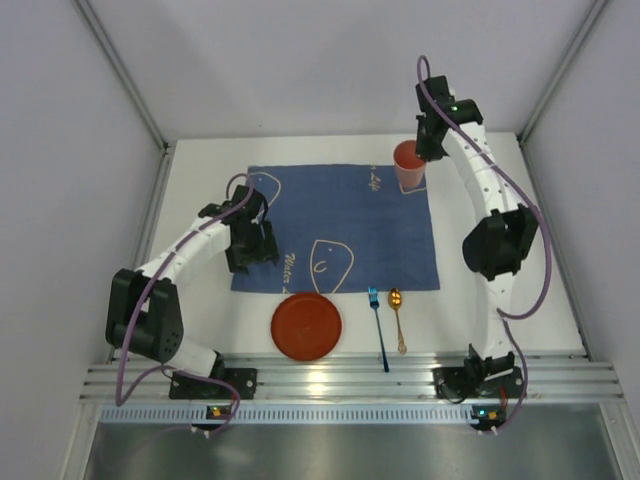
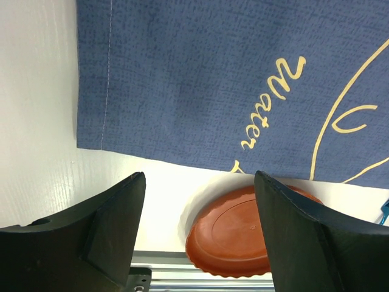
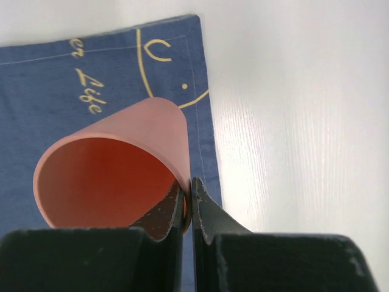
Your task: Set the dinner table for one person
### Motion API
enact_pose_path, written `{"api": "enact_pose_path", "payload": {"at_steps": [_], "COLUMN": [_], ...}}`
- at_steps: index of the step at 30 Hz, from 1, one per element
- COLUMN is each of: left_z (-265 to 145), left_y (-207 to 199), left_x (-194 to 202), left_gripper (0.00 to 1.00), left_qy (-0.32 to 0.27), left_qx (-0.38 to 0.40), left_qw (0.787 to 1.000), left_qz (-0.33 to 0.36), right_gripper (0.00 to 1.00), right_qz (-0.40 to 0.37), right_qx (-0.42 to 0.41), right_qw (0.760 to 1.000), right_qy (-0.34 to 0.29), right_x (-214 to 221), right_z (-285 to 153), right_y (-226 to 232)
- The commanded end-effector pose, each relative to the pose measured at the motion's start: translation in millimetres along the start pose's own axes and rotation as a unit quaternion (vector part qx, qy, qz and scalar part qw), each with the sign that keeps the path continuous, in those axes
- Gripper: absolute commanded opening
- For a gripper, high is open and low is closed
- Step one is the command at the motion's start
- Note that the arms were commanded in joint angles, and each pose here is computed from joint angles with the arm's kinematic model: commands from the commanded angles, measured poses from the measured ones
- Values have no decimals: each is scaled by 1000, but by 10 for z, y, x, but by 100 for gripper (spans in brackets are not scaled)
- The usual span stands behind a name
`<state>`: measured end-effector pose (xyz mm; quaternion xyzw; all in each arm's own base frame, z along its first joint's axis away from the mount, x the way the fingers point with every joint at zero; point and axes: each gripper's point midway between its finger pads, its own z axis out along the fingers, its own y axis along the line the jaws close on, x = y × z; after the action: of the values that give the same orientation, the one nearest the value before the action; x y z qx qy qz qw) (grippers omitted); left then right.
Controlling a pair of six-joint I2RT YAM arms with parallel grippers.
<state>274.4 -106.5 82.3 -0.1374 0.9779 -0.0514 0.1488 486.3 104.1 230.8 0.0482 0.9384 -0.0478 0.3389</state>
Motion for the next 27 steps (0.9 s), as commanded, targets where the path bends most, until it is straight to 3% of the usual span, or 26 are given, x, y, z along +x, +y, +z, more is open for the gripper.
{"api": "enact_pose_path", "payload": {"at_steps": [1, 8, 15, 16, 19, 20, 22, 27], "left_z": [-135, -87, -85, -75, -39, -39, -43, -84], "left_y": [30, 60, 2, 12, -4, -16, -19, -28], "left_x": [52, 154, 92, 101, 173, 189, 227, 364], "left_gripper": [77, 77, 77, 77, 77, 77, 77, 75], "left_qy": [-4, 11, 9, 11, 29, 32, 38, 57], "left_qx": [8, 8, 14, 12, 19, 23, 27, 43], "left_qw": [1000, 1000, 1000, 1000, 999, 999, 999, 997], "left_qz": [17, 17, 17, 18, 20, 20, 20, 19], "right_gripper": [0, 0, 0, 3, 35, 50, 61, 72], "right_qz": [34, 65, 79, 81, 80, 79, 77, 65], "right_qx": [-24, -60, -61, -62, -72, -75, -82, -105], "right_qw": [999, 994, 991, 991, 992, 992, 992, 992], "right_qy": [1, 62, 86, 81, 70, 67, 57, 32], "right_x": [-98, 274, 447, 415, 325, 301, 216, 109], "right_z": [141, 692, 858, 835, 752, 701, 610, 108], "right_y": [28, 277, 253, 245, 250, 246, 249, 216]}}
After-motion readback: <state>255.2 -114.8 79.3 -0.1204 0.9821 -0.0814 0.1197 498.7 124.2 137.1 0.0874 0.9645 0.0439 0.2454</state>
